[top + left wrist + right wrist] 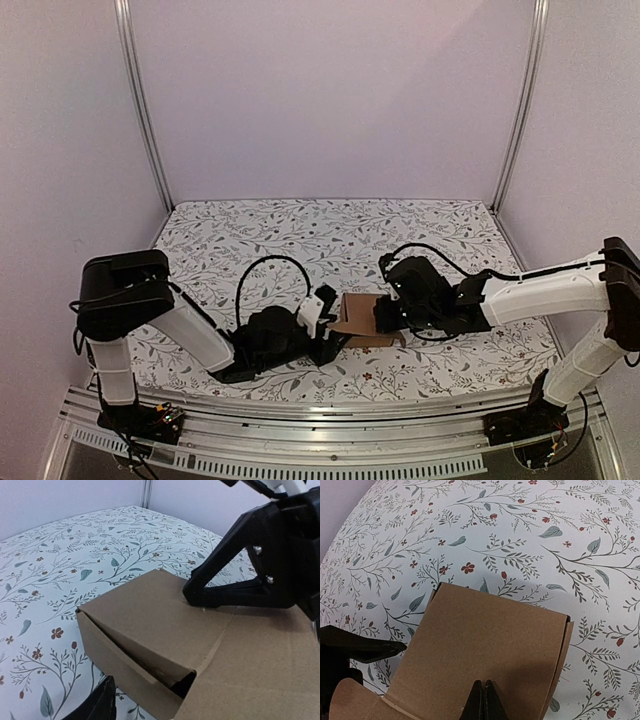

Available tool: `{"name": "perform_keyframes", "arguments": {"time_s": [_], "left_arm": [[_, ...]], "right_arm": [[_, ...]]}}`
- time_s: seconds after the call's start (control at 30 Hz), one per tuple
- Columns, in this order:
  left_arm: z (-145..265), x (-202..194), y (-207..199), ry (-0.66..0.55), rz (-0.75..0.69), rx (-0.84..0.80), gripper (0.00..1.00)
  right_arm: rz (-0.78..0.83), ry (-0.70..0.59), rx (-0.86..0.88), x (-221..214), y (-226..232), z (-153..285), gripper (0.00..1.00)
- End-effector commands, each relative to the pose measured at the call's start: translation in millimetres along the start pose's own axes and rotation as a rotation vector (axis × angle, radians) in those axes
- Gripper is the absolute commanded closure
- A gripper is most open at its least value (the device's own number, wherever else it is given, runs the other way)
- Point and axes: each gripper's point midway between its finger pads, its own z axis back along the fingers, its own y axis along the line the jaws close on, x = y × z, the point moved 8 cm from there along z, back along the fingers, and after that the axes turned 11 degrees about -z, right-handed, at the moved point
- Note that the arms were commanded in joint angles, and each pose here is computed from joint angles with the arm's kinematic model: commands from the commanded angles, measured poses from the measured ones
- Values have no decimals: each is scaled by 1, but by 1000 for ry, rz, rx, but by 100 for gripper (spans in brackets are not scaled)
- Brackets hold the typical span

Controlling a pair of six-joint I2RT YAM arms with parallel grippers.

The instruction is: Fold the paper box

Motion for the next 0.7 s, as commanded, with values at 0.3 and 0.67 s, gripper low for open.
{"name": "perform_keyframes", "arguments": {"time_s": [0.3,0.67], "left_arm": [[47,10,-17,130,46,-233,43],[46,50,-10,249,66,-242,46]], "right_arm": [[32,98,-84,-31,-22,-22,100],[63,90,-92,-31,-25,-18,100]]}}
